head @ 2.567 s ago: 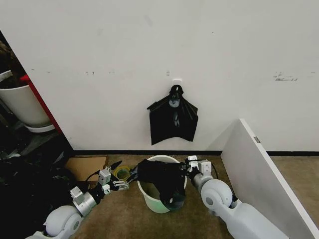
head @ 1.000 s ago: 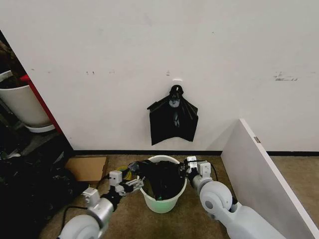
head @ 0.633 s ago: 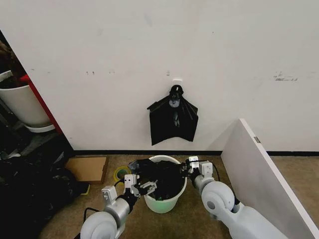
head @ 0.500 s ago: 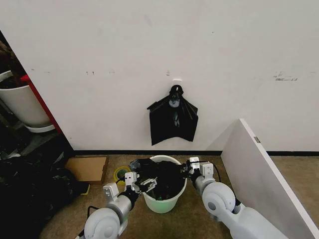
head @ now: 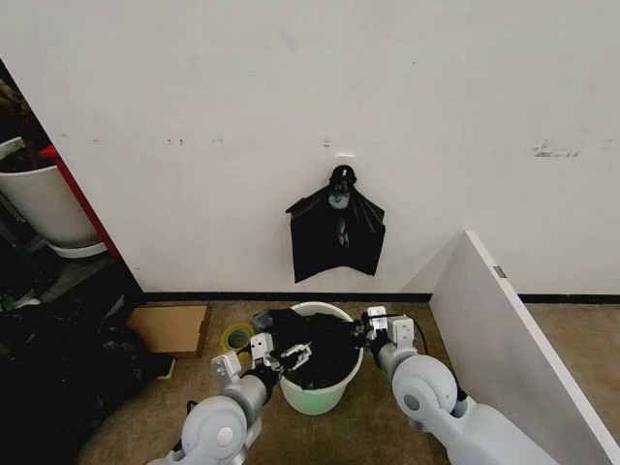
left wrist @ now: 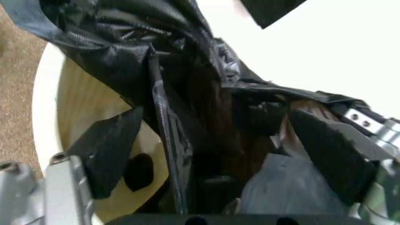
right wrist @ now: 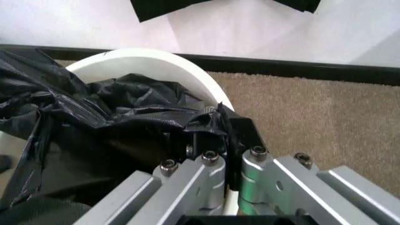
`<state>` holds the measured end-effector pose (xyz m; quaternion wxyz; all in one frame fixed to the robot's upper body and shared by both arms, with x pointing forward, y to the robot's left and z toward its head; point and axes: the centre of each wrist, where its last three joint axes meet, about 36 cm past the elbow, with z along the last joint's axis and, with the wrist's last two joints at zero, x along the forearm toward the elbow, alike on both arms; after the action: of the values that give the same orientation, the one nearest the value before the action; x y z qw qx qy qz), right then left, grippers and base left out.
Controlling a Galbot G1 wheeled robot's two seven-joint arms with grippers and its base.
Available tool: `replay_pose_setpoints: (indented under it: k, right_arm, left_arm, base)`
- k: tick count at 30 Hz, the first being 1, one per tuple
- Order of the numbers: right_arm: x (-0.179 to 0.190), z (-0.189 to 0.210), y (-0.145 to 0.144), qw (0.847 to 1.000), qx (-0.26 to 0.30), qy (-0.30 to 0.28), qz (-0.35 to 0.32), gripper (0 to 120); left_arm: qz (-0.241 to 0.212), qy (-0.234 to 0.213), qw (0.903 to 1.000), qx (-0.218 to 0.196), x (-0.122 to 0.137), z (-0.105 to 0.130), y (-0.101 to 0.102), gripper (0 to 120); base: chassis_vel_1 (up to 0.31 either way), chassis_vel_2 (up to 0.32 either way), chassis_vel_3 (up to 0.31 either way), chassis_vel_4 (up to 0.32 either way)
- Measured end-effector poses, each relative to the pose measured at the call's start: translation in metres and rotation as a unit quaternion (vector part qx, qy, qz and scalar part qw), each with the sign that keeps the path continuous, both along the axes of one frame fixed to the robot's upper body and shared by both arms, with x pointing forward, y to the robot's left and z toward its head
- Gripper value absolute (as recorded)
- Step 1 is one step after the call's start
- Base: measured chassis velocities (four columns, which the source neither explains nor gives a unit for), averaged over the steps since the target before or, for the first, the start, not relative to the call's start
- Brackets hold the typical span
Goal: Place the garbage bag over the trash bin.
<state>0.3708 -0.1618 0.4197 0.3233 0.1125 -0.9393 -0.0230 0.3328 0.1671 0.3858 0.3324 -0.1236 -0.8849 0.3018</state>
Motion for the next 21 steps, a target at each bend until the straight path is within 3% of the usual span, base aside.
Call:
replay_pose_setpoints:
  k: [4,15,20,21]
  right_arm:
    - [-0.001,0.0,-0.003,1.0,-0.002,0.001,-0.003,0]
    - [0.0,0.002,-0.006,1.0,-0.001,0.001,-0.008,0]
    - [0.0,0.002,-0.006,1.0,-0.001,0.002,-0.009,0]
    - [0.0,0.002,-0.006,1.0,-0.001,0.002,-0.009,0]
  left_arm:
    - [0.0,0.014,0.9999,0.009,0.007,-0.001,-0.008,71]
    - [0.006,0.043,0.9988,0.023,0.021,-0.003,-0.017,35]
    - [0.018,0.061,0.9976,0.028,0.03,-0.006,-0.018,11]
    - [0.018,0.061,0.9976,0.028,0.03,-0.006,-0.018,11]
  base:
    - [0.0,0.0,0.0,0.0]
    - [0.0,0.0,0.0,0.0]
    - [0.0,0.0,0.0,0.0]
    - [0.0,0.0,0.0,0.0]
